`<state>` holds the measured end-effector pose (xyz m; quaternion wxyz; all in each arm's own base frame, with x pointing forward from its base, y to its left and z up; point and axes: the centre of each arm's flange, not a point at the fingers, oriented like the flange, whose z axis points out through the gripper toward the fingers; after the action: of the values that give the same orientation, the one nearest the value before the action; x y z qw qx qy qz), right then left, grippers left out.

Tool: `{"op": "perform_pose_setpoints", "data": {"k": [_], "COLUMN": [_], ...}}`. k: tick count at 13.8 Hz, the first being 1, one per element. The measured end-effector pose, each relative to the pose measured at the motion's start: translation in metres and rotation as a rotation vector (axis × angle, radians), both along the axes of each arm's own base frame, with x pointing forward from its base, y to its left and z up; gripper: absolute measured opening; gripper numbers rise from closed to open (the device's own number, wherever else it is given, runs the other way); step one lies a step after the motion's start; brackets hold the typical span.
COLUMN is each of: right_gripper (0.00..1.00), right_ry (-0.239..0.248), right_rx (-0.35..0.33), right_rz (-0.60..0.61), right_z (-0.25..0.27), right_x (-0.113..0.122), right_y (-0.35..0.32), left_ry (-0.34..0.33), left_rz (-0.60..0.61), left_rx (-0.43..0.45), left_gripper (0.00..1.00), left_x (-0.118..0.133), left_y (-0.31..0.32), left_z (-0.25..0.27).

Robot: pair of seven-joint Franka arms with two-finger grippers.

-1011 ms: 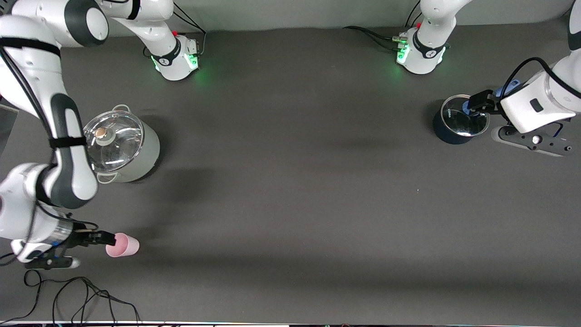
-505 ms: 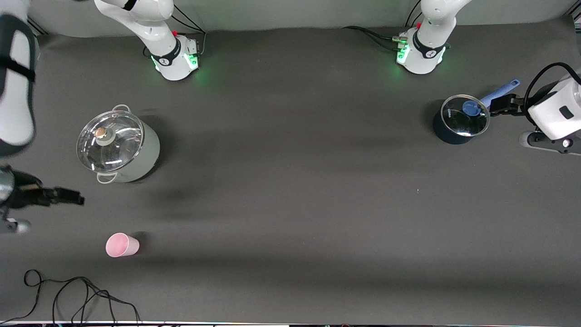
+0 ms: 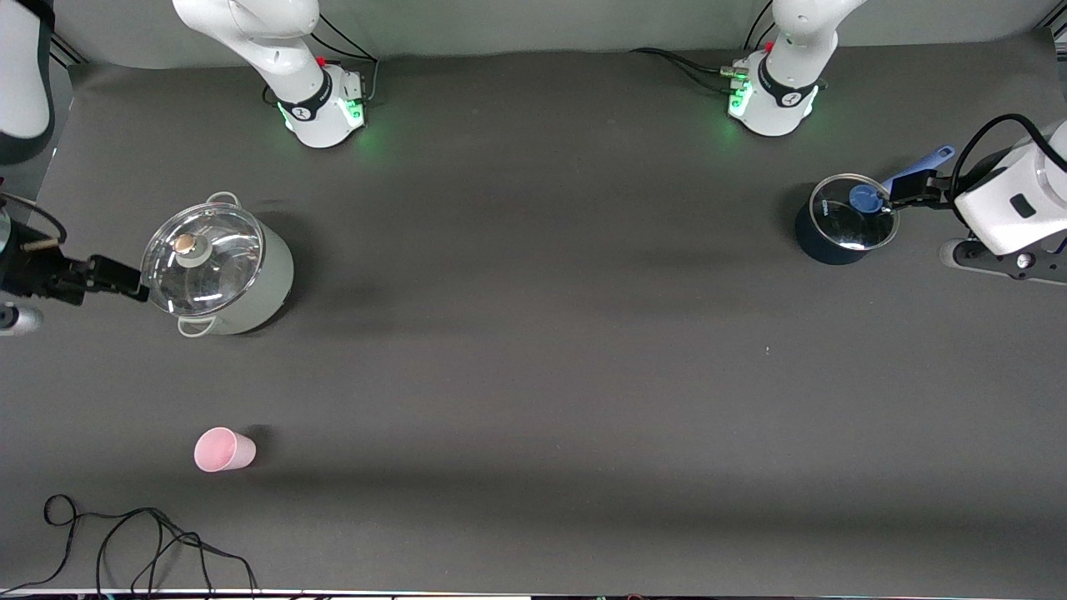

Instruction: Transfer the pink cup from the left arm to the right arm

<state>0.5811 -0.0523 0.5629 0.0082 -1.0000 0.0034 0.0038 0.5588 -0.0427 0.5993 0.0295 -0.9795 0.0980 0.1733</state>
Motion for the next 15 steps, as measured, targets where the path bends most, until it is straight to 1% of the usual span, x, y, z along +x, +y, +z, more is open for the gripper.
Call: {"op": "perform_pose_setpoints", "data": {"k": [3, 5, 9, 13, 15], "right_gripper": [1.0, 1.0, 1.0, 1.0, 1.0], "right_ry": [-0.015, -0.02, -0.028, -0.035, -0.036], "right_rx": [-0.002, -0.002, -0.008, -0.012, -0.012], "right_rz": [-0.038, -0.042, -0.036, -0.052, -0.048], "right_z": [0.003, 0.004, 0.006, 0.009, 0.009], "right_x": [-0.003, -0.002, -0.001, -0.001, -0.001], "right_y": [-0.004, -0.003, 0.005, -0.003, 0.0], "left_ry": [0.012, 0.015, -0.034, -0.049, -0.089], "left_rz": [0.01, 0.007, 0.007, 0.027, 0.048], "left_rx": [0.009, 0.014, 0.039, 0.097, 0.078], "left_gripper": [1.0, 1.0, 1.0, 1.0, 1.0], "left_x": [-0.001, -0.003, -0.005, -0.005, -0.002], "left_y": [-0.004, -0.009, -0.02, -0.029, -0.029], "left_z": [-0.005, -0.008, -0.005, -0.009, -0.005]}}
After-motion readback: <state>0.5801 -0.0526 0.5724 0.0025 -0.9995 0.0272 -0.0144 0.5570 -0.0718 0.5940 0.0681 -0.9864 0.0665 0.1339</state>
